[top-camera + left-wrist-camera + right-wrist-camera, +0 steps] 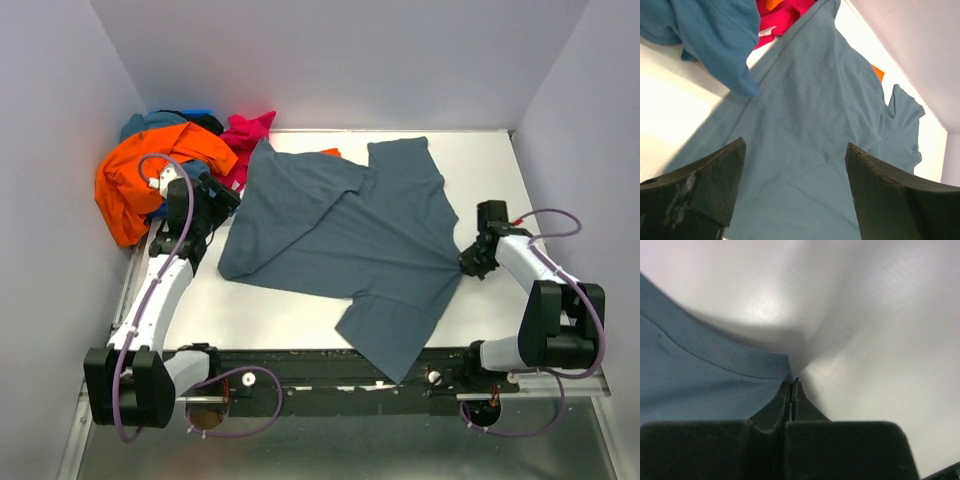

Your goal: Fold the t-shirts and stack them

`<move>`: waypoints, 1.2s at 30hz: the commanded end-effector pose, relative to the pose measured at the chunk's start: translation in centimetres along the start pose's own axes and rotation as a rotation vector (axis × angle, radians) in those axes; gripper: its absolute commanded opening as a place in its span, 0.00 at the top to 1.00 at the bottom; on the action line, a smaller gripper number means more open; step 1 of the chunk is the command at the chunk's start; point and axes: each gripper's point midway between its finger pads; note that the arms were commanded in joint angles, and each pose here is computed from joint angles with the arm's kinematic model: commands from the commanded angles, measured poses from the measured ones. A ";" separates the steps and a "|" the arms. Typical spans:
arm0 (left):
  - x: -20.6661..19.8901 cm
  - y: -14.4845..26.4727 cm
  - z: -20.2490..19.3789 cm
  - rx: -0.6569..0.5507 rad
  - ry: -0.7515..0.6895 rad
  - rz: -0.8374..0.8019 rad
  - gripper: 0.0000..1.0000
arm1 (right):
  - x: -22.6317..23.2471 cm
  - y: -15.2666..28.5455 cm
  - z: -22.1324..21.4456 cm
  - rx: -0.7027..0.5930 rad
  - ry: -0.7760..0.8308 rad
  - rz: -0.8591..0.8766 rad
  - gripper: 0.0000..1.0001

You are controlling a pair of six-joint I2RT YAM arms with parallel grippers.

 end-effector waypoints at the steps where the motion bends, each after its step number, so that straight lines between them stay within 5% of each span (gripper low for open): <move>1: -1.7 -2.8 -1.2 0.021 0.045 -0.075 0.15 | -5.1 0.4 3.5 -0.075 -0.139 -0.121 0.99; 6: -3.1 -7.7 -3.0 0.085 -0.019 -0.052 0.22 | -6.2 0.7 6.6 -0.108 -0.310 -0.153 0.99; 9: -4.5 -11.0 -4.5 0.185 -0.066 -0.062 0.31 | -4.9 0.3 7.7 -0.090 -0.278 -0.104 0.98; 13: -5.6 -14.4 -5.7 0.253 -0.114 -0.058 0.38 | -2.7 0.0 7.7 -0.059 -0.168 0.020 0.82; 15: -5.8 -15.5 -5.8 0.269 -0.143 -0.052 0.38 | -2.0 1.3 8.4 -0.151 -0.139 0.111 0.57; 17: -4.9 -16.4 -6.3 0.291 -0.174 -0.013 0.38 | -1.5 3.5 8.9 -0.271 -0.107 0.202 0.45; 21: -3.1 -17.2 -7.5 0.327 -0.199 0.034 0.38 | -0.9 5.9 8.6 -0.354 -0.038 0.290 0.46; 36: 1.2 -19.1 -12.0 0.455 -0.256 0.138 0.53 | 1.6 6.0 5.0 -0.278 0.092 0.376 0.51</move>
Point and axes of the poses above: each gripper's point midway between its finger pads, its own y axis back along the fingers, its own x axis along the line the jaws close on, z = x × y, and after that the axes turned 10 degrees about y, right-handed
